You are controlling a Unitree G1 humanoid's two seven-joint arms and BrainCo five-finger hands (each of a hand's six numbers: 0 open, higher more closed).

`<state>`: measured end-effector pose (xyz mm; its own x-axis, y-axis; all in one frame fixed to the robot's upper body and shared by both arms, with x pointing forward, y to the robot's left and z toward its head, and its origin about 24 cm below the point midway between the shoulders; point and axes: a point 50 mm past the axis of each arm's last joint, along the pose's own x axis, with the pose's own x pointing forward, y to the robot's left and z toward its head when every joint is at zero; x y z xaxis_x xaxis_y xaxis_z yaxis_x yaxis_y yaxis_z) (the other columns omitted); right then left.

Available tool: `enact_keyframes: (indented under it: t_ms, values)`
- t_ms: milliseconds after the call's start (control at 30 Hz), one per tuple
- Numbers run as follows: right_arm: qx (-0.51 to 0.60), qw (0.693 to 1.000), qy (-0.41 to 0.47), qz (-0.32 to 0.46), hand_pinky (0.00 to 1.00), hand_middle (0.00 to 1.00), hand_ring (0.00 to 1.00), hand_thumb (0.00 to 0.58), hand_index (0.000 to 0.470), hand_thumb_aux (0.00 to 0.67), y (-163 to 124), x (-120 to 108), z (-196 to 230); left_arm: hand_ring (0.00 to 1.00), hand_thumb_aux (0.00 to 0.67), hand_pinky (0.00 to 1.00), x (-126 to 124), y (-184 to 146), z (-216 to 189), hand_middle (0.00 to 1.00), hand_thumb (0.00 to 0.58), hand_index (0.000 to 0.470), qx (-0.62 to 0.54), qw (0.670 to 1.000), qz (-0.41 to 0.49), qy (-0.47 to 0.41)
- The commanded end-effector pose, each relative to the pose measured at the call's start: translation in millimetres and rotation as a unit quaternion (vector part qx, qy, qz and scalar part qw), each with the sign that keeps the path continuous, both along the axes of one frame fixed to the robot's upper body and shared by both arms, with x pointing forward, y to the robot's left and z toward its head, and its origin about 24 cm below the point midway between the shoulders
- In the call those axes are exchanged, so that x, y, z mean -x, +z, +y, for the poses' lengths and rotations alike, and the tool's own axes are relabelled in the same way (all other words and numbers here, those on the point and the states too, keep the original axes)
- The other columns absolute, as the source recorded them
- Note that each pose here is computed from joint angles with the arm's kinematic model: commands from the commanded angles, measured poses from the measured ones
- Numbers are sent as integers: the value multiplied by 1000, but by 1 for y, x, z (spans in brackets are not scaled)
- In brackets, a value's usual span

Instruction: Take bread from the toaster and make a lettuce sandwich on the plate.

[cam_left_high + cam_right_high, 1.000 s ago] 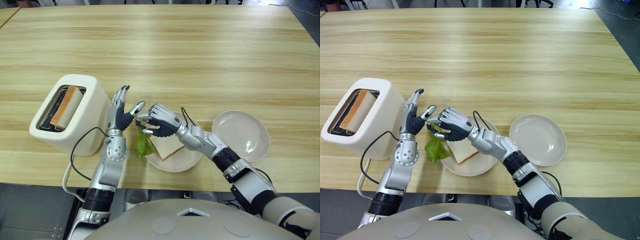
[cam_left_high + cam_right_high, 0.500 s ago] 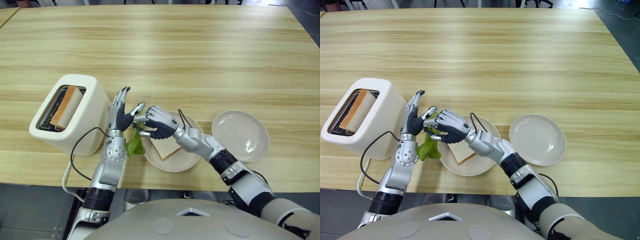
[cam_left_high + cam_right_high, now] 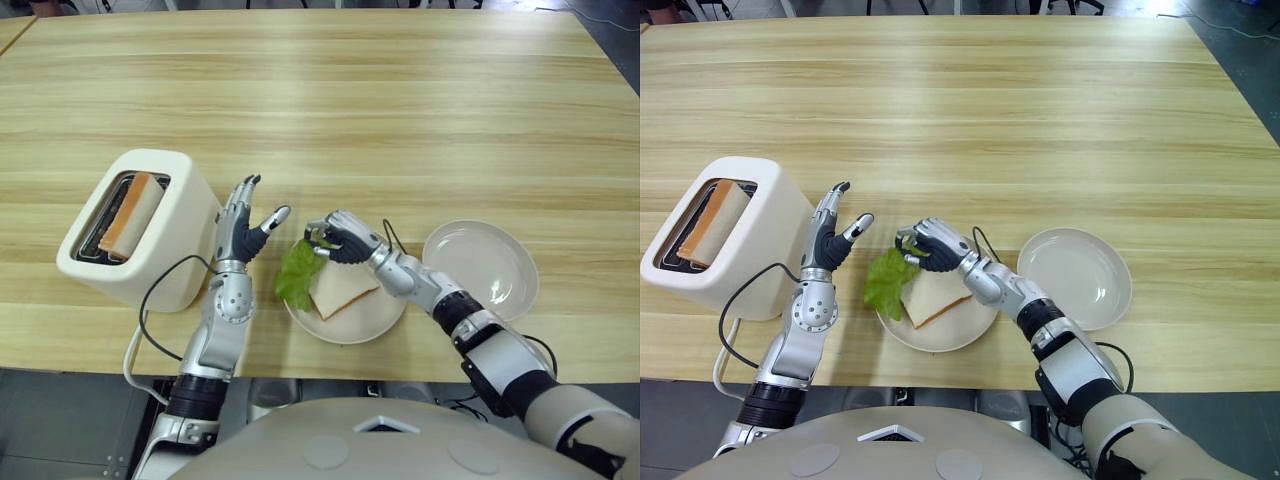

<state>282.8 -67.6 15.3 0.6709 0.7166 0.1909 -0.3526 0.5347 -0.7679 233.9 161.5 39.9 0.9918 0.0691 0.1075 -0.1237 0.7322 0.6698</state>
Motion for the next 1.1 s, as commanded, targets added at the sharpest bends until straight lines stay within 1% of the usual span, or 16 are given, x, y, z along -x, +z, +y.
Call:
enact_keyframes:
  t_ms: [33,367,633,733,1100]
  values:
    - [4,1000,-18,16,1000,1000,1000,580,460,670,-2,-3,-13,0,0,0,-1,-2,2,0,0,0,2,1000,7,0]
    - [0,1000,-15,15,1000,1000,1000,580,460,670,2,7,-31,0,0,0,0,-3,3,0,0,0,4,1000,8,3]
    - [17,999,19,47,1000,1000,1000,580,460,670,-8,33,-37,0,0,0,-1,-4,3,0,0,0,5,1000,8,4]
    - [28,998,25,55,1000,1000,1000,580,460,670,-9,39,-41,0,0,0,-1,-4,2,0,0,0,6,1000,8,4]
    - [42,997,-7,68,1000,1000,1000,580,460,670,-8,37,-61,0,0,0,-2,-6,0,0,0,0,9,1000,12,1]
